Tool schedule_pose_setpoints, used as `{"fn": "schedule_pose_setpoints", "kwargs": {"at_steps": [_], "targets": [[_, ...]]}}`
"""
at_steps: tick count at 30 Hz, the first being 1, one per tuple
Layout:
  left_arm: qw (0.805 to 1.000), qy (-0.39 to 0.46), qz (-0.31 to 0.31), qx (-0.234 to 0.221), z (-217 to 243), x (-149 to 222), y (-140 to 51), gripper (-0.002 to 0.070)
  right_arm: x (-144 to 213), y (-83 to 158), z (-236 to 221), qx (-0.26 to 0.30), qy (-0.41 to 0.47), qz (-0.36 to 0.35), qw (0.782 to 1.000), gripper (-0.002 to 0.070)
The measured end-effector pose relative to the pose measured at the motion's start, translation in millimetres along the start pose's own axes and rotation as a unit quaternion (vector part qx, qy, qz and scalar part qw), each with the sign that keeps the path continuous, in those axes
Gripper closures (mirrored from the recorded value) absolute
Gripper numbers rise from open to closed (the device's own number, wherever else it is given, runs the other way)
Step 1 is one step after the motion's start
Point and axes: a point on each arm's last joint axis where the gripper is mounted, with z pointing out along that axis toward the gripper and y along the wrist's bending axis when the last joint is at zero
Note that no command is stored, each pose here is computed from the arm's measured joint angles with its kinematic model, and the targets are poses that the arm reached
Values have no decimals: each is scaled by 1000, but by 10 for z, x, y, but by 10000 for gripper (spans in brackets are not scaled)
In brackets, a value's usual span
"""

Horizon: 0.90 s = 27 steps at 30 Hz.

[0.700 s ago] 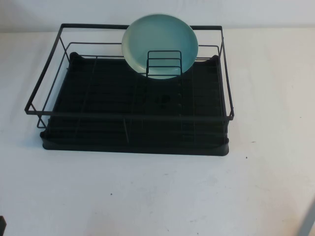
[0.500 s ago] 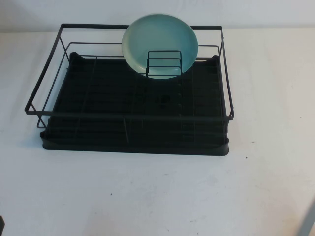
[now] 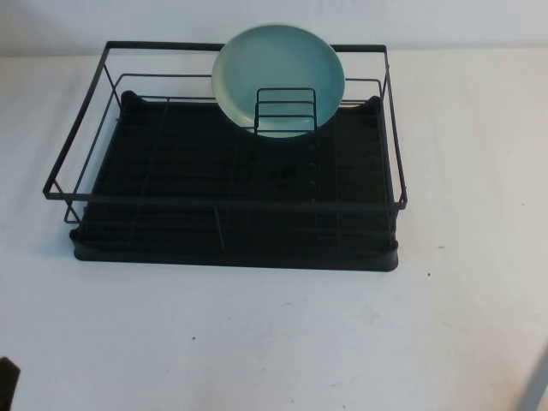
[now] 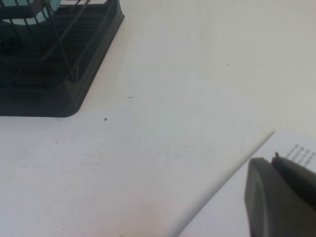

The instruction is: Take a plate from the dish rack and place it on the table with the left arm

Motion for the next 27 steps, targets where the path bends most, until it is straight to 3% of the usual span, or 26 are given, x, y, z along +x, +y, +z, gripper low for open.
{"fn": "schedule_pose_setpoints", "kwargs": {"at_steps": [2,5,13,18,22,27], "targets": [[995,-30,-98,18,-2,-58,-28,678,0,0,0,0,0,0,1000,696],[984,-59,-163,30,-8,-115,-37,678,0,0,0,0,0,0,1000,697],[987,-72,-143,27,-9,-131,-29,678,0,0,0,0,0,0,1000,696],[982,-54,-175,38,-18,-135,-58,678,0,0,0,0,0,0,1000,696],[994,-30,-77,75,-240,-600,-303,678,0,0,0,0,0,0,1000,696],[992,75,90,52,-328,-1355,-555,678,0,0,0,0,0,0,1000,696]]}}
